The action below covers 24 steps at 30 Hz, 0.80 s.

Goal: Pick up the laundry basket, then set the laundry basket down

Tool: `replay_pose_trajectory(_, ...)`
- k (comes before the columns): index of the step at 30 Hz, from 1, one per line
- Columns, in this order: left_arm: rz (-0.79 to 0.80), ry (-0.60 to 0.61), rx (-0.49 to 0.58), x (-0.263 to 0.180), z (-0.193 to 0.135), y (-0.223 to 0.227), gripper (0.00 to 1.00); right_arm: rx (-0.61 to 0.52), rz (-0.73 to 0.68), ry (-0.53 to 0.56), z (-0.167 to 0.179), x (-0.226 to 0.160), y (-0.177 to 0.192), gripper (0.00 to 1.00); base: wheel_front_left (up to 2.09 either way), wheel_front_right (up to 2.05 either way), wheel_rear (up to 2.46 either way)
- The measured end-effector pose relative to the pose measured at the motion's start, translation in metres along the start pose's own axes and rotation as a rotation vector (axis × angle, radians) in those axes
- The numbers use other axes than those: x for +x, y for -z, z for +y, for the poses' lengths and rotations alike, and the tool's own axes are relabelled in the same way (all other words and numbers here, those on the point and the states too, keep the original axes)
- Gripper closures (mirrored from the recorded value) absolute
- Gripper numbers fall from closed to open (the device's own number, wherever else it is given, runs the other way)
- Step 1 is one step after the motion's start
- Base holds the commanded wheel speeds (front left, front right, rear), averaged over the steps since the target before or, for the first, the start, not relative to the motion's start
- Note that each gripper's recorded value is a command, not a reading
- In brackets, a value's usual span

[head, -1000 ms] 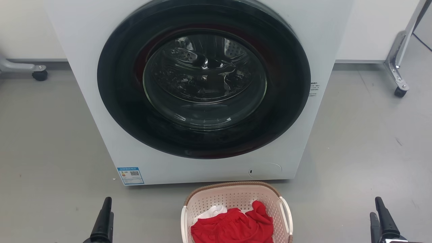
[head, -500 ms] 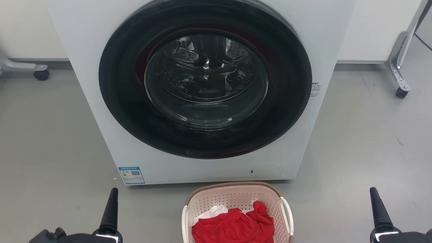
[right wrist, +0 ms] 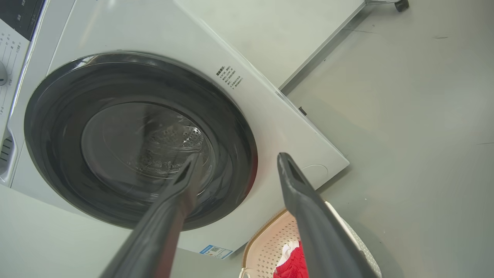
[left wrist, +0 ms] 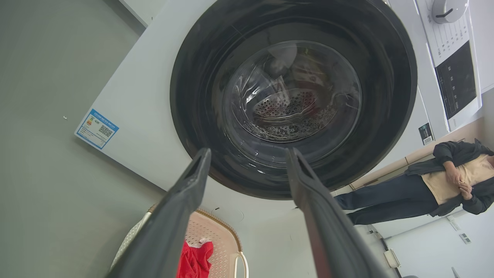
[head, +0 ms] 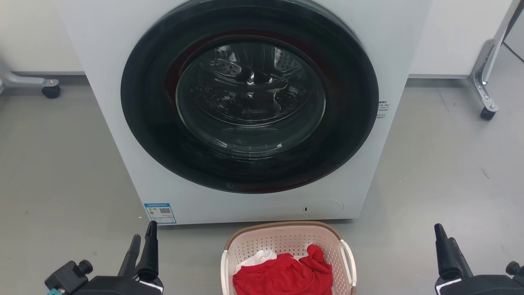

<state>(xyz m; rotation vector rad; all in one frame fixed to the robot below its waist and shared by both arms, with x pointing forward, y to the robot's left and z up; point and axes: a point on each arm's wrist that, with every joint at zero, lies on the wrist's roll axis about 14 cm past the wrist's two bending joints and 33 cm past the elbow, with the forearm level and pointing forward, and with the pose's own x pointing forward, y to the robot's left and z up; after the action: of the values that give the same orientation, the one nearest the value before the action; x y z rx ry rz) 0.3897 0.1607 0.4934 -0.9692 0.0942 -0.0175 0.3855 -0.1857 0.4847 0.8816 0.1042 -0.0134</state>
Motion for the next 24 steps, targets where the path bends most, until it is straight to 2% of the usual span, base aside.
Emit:
replay_pose_trajectory(8,0.017,0.026,0.198,-0.001,-0.006,0.007,0.0,-0.208,0.005,-0.028,0.008,0.002,0.001,0.0,0.0,0.0,0.0)
replay_pose_trajectory(24,0.014,0.072,0.487,-0.001,-0.016,0.016,0.0,-0.448,0.007,-0.069,0.017,0.002,0.012,0.0,0.0,0.0,0.0)
